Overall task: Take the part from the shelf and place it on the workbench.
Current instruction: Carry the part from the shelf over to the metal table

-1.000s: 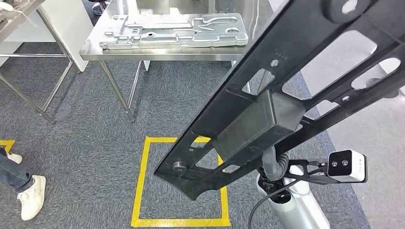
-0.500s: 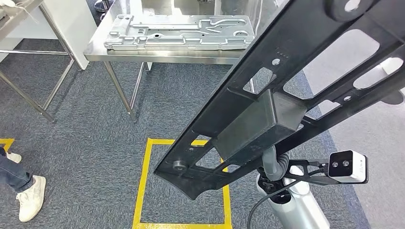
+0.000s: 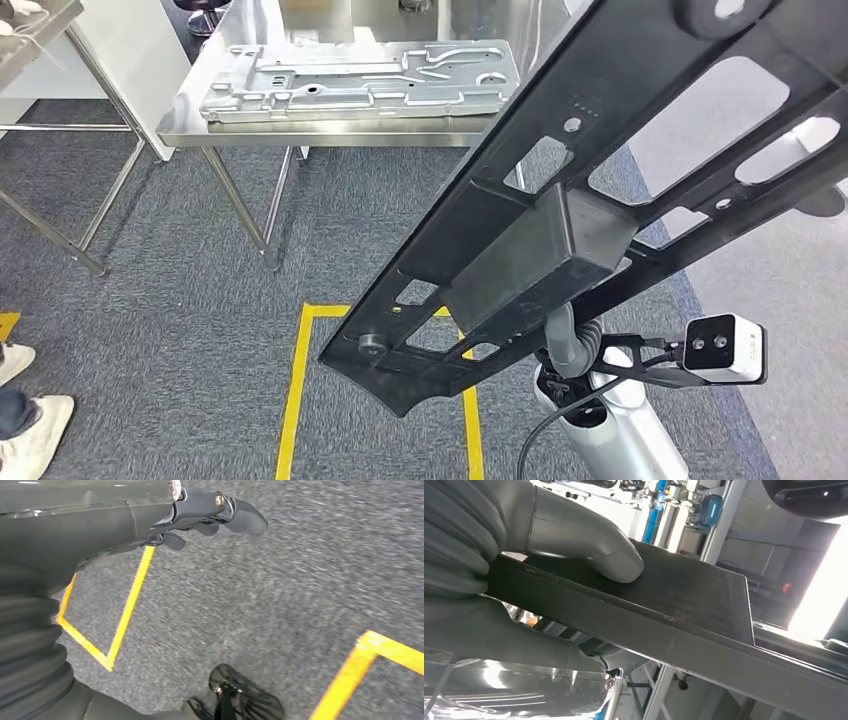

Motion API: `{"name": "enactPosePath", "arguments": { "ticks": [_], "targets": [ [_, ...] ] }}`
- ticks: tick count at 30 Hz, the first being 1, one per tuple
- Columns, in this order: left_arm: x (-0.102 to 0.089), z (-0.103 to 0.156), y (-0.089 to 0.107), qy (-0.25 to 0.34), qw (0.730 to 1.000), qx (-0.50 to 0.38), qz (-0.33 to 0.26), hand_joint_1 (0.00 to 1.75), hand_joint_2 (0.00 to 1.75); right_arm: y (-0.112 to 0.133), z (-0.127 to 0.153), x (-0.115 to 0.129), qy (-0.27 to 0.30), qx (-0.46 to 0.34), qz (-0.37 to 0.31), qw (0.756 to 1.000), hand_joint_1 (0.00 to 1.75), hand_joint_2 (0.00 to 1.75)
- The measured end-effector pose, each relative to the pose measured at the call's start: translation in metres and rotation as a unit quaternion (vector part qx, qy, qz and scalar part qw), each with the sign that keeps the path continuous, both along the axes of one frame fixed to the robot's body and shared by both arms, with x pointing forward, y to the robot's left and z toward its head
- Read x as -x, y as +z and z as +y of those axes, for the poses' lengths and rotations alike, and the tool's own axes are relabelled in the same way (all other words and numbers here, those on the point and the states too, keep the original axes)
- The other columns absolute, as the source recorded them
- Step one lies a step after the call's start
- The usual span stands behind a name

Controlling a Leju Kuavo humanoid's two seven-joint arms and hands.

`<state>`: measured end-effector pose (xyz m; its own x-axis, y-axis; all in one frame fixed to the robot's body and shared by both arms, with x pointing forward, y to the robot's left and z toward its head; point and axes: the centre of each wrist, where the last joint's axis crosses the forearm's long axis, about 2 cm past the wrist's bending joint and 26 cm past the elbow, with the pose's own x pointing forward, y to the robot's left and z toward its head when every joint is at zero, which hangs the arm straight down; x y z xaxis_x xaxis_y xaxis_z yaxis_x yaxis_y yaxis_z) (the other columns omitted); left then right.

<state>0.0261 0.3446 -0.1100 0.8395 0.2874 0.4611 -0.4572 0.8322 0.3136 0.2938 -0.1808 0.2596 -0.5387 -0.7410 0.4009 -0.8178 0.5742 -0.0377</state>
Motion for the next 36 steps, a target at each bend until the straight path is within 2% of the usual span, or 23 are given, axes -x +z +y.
{"name": "enactPosePath", "arguments": {
  "ticks": [36],
  "targets": [
    [-0.0005,0.0035,0.0005,0.009,1.0,-0.007,0.007,0.0,1.75,0.002,0.0042,-0.0029,0.005,-0.002,-0.007,1.0,1.75,1.75]
  ]
}}
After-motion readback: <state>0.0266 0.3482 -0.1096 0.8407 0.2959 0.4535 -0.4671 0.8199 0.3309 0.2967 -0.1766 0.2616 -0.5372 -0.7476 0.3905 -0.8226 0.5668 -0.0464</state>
